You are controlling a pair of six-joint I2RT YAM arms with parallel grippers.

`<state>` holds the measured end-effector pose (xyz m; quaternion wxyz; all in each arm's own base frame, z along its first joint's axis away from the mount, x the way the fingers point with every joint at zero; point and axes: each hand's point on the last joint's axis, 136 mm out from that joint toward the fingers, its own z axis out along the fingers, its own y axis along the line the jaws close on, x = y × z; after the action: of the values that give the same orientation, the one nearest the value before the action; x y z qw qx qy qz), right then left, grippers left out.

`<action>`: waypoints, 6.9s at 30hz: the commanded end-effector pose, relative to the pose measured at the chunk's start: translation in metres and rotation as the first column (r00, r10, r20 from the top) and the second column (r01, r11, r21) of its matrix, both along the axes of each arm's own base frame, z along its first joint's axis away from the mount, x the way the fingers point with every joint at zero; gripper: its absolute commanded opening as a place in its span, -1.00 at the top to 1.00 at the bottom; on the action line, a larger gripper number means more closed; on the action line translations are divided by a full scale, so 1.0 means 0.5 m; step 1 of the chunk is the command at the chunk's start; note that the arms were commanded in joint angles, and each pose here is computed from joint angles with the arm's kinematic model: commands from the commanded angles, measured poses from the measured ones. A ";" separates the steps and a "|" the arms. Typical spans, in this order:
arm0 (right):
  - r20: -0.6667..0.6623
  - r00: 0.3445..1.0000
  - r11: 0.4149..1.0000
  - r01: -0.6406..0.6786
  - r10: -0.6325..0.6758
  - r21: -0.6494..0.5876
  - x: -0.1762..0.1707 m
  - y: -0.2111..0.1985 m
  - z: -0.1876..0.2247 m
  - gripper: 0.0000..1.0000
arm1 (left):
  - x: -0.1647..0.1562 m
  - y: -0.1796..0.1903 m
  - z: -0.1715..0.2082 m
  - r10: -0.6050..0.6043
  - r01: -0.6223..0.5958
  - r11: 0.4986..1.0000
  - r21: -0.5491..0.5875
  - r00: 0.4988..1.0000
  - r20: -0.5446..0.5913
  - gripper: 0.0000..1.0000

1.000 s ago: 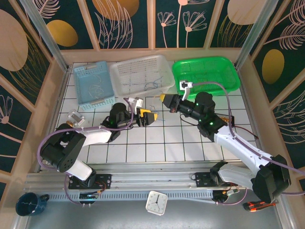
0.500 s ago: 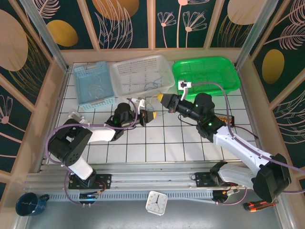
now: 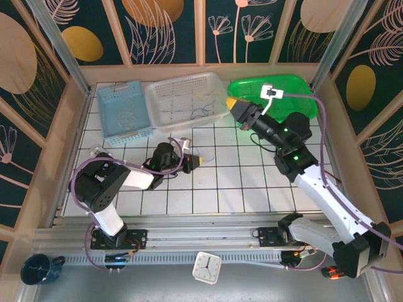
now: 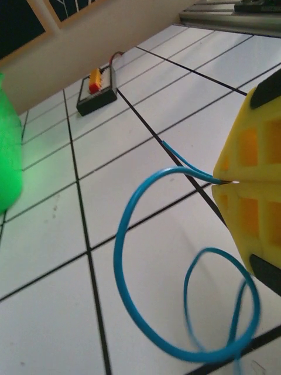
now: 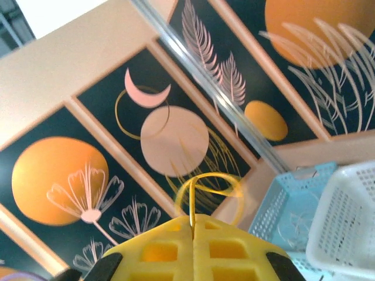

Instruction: Untangle the cables

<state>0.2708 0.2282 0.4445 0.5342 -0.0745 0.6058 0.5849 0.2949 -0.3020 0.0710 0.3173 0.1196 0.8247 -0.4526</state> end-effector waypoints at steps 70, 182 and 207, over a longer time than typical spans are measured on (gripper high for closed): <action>-0.225 0.974 0.985 0.023 0.016 0.169 0.030 -0.021 -0.135 1.00 | 0.022 0.029 0.434 0.204 -0.110 0.879 -0.464 0.966 0.157 -0.95; -0.235 0.749 0.784 0.586 -0.620 -0.203 0.479 -0.348 -0.331 -0.20 | 0.040 0.098 0.291 0.338 -0.307 0.933 -0.186 0.926 0.168 -0.98; -0.219 0.945 0.669 -0.001 -0.242 -0.744 0.094 0.125 -0.681 -0.20 | 0.102 0.174 0.189 0.439 -0.440 0.898 0.000 0.897 0.042 -0.98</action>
<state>0.3256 0.2885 0.1311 0.4014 -0.1004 0.8500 0.3261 0.3447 -0.2158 0.1525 0.4222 -0.0599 0.8330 -0.3525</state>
